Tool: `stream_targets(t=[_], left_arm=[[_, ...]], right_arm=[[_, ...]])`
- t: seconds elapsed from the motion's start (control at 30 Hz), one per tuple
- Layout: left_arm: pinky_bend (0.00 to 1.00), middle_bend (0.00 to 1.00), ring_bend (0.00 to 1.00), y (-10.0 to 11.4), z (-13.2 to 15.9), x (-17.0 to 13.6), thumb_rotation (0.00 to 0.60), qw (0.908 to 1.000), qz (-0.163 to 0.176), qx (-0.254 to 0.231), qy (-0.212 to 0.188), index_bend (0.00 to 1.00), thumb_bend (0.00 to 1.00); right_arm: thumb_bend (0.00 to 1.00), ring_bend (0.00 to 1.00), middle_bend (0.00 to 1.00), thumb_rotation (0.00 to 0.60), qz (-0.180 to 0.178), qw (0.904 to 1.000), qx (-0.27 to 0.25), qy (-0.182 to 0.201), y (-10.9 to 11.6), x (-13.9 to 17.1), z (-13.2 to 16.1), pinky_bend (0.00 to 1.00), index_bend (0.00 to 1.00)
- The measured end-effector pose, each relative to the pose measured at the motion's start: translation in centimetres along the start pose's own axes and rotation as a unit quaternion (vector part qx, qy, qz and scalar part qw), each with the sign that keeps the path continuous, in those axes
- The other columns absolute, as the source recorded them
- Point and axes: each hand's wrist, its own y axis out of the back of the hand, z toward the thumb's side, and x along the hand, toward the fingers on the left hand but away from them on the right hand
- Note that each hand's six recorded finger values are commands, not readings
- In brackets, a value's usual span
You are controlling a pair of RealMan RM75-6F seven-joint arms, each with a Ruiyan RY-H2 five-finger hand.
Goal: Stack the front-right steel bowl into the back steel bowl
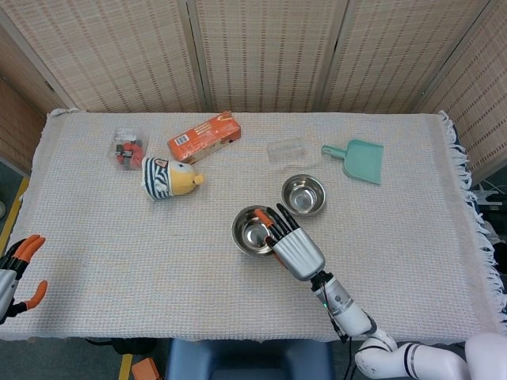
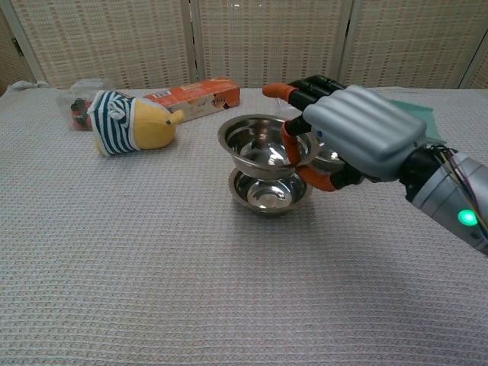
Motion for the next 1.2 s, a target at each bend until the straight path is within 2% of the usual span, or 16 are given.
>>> stream_targets(t=[0.2,0.27,0.4,0.47,0.53,0.57,0.67,0.73,0.93,1.2], left_arm=[[0.18,0.00,0.00,0.4,-0.5,-0.1,0.600,1.0000,0.003,-0.008,0.004,0.00,0.48],[0.18,0.00,0.00,0.4,-0.6,-0.1,0.600,1.0000,0.002,-0.008,0.004,0.00,0.48],[0.18,0.00,0.00,0.3,-0.3,-0.1,0.600,1.0000,0.002,-0.006,0.001,0.00,0.48],[0.18,0.00,0.00,0.3,-0.3,-0.1,0.600,1.0000,0.003,-0.006,0.000,0.00,0.48],[0.18,0.00,0.00,0.2,-0.3,-0.1,0.600,1.0000,0.002,-0.006,0.001,0.00,0.48],[0.18,0.00,0.00,0.2,-0.3,0.0,0.600,1.0000,0.001,-0.005,0.001,0.00,0.48],[0.18,0.00,0.00,0.2,-0.2,0.0,0.600,1.0000,0.002,-0.005,0.000,0.00,0.48],[0.18,0.00,0.00,0.2,-0.2,-0.1,0.600,1.0000,0.002,-0.006,0.000,0.00,0.48],[0.18,0.00,0.00,0.2,-0.3,0.0,0.600,1.0000,-0.002,-0.008,0.001,0.00,0.48],[0.19,0.00,0.00,-0.1,-0.1,0.3,0.600,0.9999,-0.007,-0.007,-0.001,0.00,0.48]], right_arm=[[0.40,0.00,0.01,0.600,0.019,0.9994,0.030,-0.009,-1.6,-1.3,0.2,0.00,0.64],[0.40,0.00,0.01,0.600,0.024,0.9991,0.032,-0.014,-1.9,-1.0,-0.1,0.00,0.59],[0.39,0.00,0.00,0.600,0.047,0.9980,0.035,-0.021,-2.6,-0.7,-0.6,0.00,0.39],[0.32,0.00,0.00,0.600,0.062,0.9969,0.043,-0.024,-2.9,-0.4,-0.9,0.00,0.14],[0.25,0.00,0.00,0.600,0.075,0.9960,0.040,-0.027,-3.0,-0.1,-1.0,0.00,0.01],[0.22,0.00,0.00,0.600,0.084,0.9955,0.033,-0.028,-3.1,0.1,-1.1,0.00,0.00],[0.18,0.00,0.00,0.600,0.102,0.9941,0.017,-0.032,-3.0,0.5,-1.4,0.00,0.00],[0.18,0.00,0.00,0.600,0.102,0.9940,0.015,-0.037,-2.5,0.7,-1.9,0.00,0.00],[0.18,0.00,0.00,0.600,0.080,0.9908,0.036,-0.103,-1.5,0.6,-5.5,0.00,0.02],[0.18,0.00,0.00,0.600,0.109,0.9773,0.082,-0.162,-4.3,-1.1,-10.6,0.00,0.20]])
